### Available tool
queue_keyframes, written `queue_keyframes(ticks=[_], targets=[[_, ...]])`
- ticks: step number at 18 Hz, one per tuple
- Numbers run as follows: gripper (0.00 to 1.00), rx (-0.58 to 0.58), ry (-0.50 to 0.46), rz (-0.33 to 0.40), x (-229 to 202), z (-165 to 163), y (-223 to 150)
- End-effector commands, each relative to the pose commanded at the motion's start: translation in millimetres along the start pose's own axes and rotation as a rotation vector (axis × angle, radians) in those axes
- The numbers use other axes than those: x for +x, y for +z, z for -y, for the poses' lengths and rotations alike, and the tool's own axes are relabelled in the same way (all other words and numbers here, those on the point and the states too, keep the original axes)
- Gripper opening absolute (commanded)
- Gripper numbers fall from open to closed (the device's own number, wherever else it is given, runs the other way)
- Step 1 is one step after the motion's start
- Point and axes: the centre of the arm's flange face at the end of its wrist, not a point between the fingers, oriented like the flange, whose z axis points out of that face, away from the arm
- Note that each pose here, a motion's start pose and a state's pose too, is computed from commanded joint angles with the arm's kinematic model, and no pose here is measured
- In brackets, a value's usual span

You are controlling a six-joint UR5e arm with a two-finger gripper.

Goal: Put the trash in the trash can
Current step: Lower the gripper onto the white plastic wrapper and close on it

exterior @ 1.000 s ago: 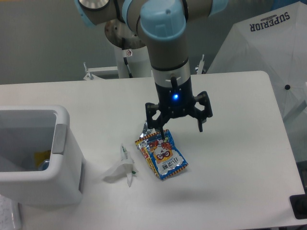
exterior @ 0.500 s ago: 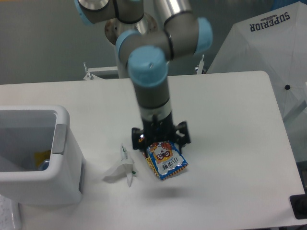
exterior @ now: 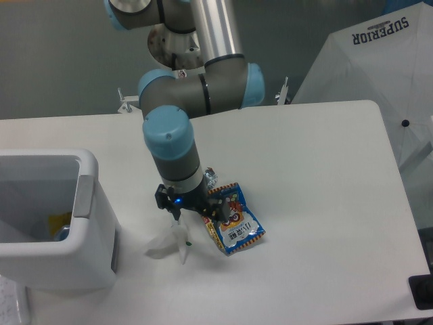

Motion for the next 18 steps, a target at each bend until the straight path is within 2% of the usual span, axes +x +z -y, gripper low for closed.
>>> queue_keyframes(ticks=[5, 10, 11, 14, 16, 18], targets=[[1.00, 0.008, 0.028, 0.000, 17.8, 10.3, 33.3], [1.00, -0.008, 0.059, -0.012, 22.7, 10.2, 45.3], [0.96, -0.008, 0.064, -0.014, 23.9, 10.7, 46.1], [0.77, -0.010, 0.067, -0.016, 27.0, 11.3, 47.3], [0.58, -0.009, 0.066, -0.019, 26.7, 10.6, 47.0], [0.32, -0.010, 0.066, -0.022, 27.9, 10.9, 48.0]])
